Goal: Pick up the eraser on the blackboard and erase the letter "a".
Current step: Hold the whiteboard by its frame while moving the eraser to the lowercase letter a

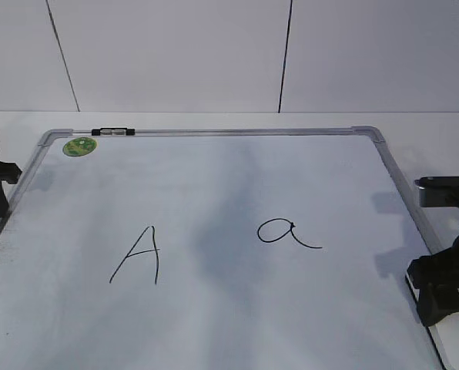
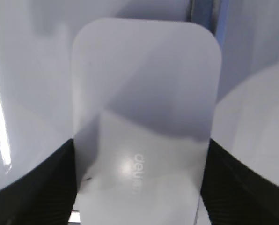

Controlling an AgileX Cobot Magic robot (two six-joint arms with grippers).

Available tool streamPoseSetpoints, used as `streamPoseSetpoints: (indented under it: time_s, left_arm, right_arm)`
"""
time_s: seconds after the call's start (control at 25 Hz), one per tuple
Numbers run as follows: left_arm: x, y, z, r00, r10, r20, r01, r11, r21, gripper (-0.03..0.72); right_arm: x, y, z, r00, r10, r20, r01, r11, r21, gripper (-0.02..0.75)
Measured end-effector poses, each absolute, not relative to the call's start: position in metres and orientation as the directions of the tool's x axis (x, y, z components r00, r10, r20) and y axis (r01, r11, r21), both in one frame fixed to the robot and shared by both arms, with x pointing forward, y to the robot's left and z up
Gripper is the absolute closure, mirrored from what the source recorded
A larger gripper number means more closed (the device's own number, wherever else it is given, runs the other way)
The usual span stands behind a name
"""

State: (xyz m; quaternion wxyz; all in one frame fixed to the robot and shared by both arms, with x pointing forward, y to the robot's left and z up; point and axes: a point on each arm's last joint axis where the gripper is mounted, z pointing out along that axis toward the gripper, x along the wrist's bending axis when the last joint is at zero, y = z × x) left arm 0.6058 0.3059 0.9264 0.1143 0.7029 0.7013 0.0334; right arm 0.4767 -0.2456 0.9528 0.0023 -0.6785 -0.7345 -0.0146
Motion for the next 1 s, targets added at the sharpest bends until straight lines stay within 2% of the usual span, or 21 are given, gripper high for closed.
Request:
streamPoseSetpoints:
  time_s: [0.28, 1.0]
  left_arm:
    - [0.6057, 0.3075, 0.9264, 0.010, 0.994, -0.113, 0.978, 0.014, 0.207, 0.460]
    - [0.6045, 0.3047, 0.9242, -0.015, 0.989, -0.150, 0.983, 0.042, 0.180, 0.456]
  right_arm:
    - [0.4767, -0.2457, 0.9528, -0.081, 0.997, 0.022, 0.997, 0.080, 0.019, 0.148]
    - [0.4765, -0.2460, 0.9528, -0.083, 0.996, 0.019, 0.996, 0.082, 0.017, 0.148]
